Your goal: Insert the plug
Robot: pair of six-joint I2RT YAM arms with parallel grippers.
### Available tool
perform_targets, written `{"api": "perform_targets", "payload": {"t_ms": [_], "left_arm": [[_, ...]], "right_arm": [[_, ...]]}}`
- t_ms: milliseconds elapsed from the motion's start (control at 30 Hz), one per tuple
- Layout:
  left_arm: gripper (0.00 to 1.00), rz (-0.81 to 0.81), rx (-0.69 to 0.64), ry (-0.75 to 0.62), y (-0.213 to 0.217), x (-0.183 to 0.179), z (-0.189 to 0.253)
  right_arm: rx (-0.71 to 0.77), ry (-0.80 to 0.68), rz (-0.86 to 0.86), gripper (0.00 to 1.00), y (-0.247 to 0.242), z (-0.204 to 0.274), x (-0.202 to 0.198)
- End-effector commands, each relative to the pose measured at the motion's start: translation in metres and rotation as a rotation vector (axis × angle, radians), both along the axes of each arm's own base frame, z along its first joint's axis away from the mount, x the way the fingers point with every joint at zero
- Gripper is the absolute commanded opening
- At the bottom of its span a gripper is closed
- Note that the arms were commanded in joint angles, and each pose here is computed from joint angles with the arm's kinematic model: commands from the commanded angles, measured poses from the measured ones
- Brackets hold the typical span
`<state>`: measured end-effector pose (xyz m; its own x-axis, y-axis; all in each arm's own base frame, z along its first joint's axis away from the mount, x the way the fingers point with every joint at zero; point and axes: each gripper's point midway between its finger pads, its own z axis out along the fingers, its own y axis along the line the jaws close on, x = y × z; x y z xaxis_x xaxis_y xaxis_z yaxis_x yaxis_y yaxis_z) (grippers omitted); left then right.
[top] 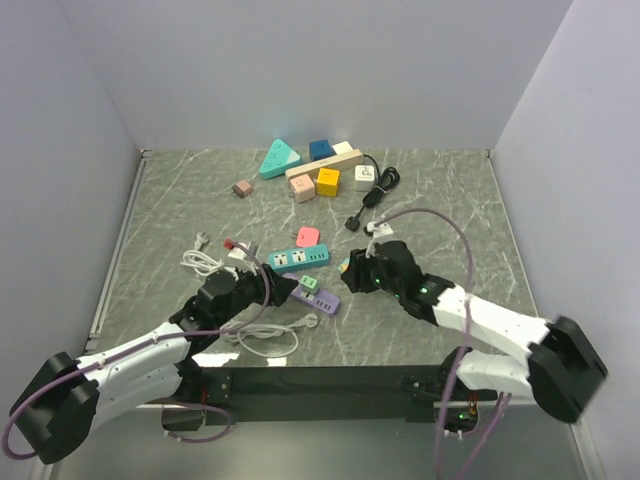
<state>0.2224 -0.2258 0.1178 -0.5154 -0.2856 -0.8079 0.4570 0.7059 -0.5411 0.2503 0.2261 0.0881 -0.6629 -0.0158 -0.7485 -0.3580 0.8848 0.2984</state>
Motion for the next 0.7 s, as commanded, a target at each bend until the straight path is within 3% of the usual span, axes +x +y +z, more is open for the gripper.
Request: {"api": "perform_targets", "payload": {"t_ms": [0,267,667], "left_arm": [[0.64,-0.072,-0.081,-0.061,-0.019,0.001,0.046],[0.64,-0.243,-0.184,-0.039,-0.045,-0.022,0.086],[0.65,-0.387,-0.207,0.016,-0.071,-0.044,0.085]], "right_arm": [[0.106,-0.243,0.215,0.15,0.020,0.053,-0.006],[0.146,-0.361,0.466,0.15,0.042,0.072,-0.048],[0.137,-0.382,0.556,0.14,0.064,0.078,-0.062]]}}
